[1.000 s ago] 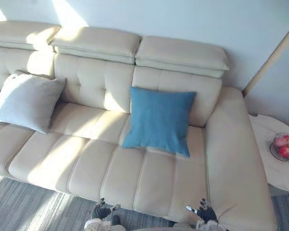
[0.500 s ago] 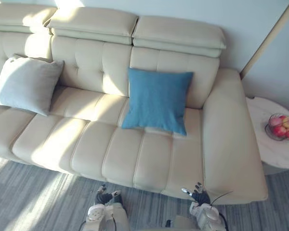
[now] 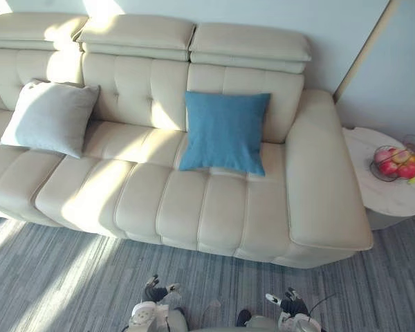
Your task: Pick up cushions and gather them together orderly.
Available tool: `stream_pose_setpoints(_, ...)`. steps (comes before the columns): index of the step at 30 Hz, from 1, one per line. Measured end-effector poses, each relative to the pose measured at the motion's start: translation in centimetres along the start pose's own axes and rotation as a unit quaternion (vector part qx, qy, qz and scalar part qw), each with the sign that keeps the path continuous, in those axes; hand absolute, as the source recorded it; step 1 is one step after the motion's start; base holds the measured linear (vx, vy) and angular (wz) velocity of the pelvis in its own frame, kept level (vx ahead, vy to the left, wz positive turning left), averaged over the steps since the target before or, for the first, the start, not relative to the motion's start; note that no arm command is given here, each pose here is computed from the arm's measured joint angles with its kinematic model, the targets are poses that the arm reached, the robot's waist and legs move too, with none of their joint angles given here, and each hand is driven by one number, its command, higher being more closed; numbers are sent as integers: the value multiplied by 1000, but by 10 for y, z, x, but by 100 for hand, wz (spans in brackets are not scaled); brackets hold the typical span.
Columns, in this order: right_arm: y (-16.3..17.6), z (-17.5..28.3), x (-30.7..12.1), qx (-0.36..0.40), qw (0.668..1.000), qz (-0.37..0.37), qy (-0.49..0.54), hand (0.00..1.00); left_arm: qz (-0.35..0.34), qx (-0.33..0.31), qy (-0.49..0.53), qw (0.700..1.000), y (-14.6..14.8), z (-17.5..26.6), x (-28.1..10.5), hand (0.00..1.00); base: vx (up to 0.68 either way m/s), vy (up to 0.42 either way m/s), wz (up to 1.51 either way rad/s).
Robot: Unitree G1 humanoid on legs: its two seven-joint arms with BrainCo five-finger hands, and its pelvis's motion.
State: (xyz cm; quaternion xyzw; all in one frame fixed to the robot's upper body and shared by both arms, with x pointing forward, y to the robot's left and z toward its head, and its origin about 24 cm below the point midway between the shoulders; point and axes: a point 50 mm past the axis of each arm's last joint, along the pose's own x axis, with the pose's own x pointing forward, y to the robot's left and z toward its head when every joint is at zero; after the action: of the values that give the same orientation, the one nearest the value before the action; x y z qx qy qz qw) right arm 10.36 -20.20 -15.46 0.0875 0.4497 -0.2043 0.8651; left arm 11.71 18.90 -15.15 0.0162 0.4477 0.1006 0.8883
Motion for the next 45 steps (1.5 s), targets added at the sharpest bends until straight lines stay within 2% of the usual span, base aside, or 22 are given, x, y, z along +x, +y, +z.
stream_pose_setpoints(3,-2,-4,-1,4,1000,-1,7,0,-2,2,9,1000,3,-6,-2,0,-45,76,8)
stream_pose_setpoints(9,-1,-3,2,-58,998,11,21,0,0,12,39,999,12,-21,-5,0,-71,-5,2)
stream_pose_setpoints(17,-3,-8,0,-58,998,9,27,0,-2,16,39,999,11,-21,-5,0,-4,-2,-6)
stream_pose_setpoints(31,-9,-7,-1,-37,999,-6,24,0,-32,76,35,996,0,-13,-1,0,-41,-21,-12)
stream_pose_setpoints(42,2,12,5,-43,999,10,-2,0,-29,86,17,996,2,6,8,0,15,-95,-144)
stream_pose_setpoints(45,1,26,9,-62,998,12,-20,0,-41,74,7,996,-9,15,10,0,195,-275,-156)
